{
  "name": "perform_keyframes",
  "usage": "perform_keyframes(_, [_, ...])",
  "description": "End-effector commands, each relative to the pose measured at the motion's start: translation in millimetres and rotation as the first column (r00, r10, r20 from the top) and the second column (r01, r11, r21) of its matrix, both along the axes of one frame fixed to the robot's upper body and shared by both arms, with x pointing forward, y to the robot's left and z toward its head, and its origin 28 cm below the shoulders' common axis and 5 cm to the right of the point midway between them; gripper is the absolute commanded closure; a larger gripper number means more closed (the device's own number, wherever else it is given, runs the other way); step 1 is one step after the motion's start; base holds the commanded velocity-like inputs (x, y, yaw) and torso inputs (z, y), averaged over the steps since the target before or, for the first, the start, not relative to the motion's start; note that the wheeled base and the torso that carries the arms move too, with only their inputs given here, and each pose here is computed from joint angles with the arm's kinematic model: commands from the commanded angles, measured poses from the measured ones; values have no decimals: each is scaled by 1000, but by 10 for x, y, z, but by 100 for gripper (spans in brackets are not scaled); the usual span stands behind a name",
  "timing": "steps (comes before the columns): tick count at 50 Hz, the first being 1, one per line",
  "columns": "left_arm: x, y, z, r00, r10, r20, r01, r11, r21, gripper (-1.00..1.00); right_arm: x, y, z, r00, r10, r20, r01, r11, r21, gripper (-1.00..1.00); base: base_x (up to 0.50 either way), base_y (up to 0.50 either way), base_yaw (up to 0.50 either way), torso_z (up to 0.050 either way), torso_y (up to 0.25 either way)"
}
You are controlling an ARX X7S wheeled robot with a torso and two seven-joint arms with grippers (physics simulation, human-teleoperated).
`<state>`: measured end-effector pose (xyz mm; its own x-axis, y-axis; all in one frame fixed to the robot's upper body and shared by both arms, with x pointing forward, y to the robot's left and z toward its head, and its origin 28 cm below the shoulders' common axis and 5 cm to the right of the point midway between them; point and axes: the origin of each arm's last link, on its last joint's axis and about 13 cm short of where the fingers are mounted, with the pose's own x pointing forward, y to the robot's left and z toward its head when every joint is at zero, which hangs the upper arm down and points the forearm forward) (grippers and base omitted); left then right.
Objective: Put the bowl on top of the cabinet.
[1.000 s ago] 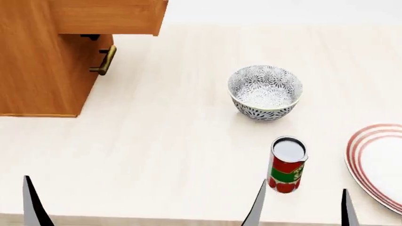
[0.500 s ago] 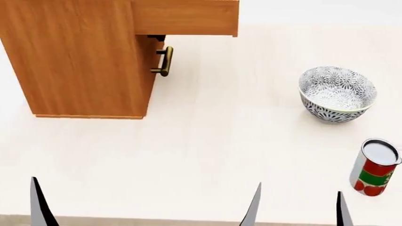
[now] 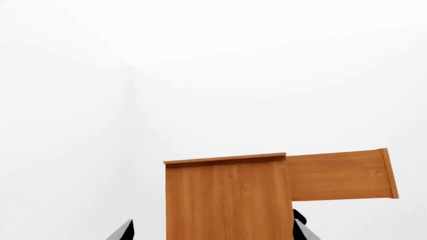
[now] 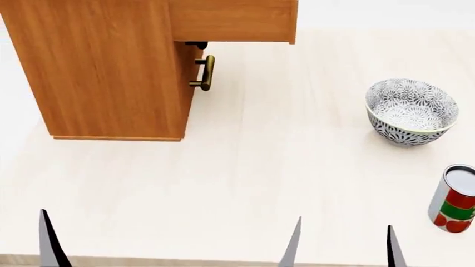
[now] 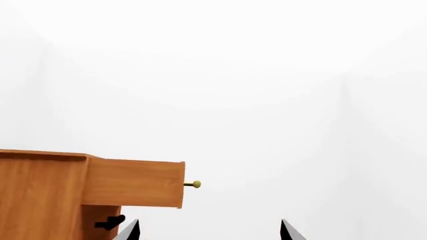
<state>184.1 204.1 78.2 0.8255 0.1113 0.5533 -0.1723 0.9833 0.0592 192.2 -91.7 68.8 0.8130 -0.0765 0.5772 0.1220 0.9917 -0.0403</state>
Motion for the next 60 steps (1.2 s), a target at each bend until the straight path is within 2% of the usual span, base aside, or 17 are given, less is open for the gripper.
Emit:
perform_keyframes(1, [4,-2,-1,1000,4,-9,-4,1000,0,-100,6,6,-18,1000,6,-26,-6,1000,-4,-100,0,0,0,0,0])
perform_keyframes(7, [14,-13,-1,1000,13,-26,-12,1000,14,-100,3,8,-19,1000,6,-23,-6,1000,-7,-100,0,0,0,0,0])
perform_keyframes(8, [33,21,-460,927,7,-376,-6,1000,4,-100,26,-27,-309,925,-38,-377,34,999,-17,-100,0,0,0,0,0])
perform_keyframes(9, [27,1,-71,995,15,-97,-15,1000,-3,-100,24,-10,-141,979,-21,-205,19,1000,-12,-100,0,0,0,0,0])
perform_keyframes(10, [18,-9,-22,1000,3,-18,-3,1000,-2,-100,8,3,-39,998,0,-57,0,1000,-9,-100,0,0,0,0,0])
perform_keyframes(11, [19,-9,-23,1000,4,-20,-4,1000,-3,-100,4,6,-18,1000,5,-24,-5,1000,-8,-100,0,0,0,0,0])
perform_keyframes(33, [16,-13,-28,1000,-2,-31,2,1000,0,-100,1,12,-31,1000,15,-26,-15,1000,-10,-100,11,0,0,0,0])
perform_keyframes(60, [18,-9,-31,999,-1,-33,1,1000,2,-100,-8,24,-30,1000,22,-19,-22,999,-37,-100,500,26,0,0,0])
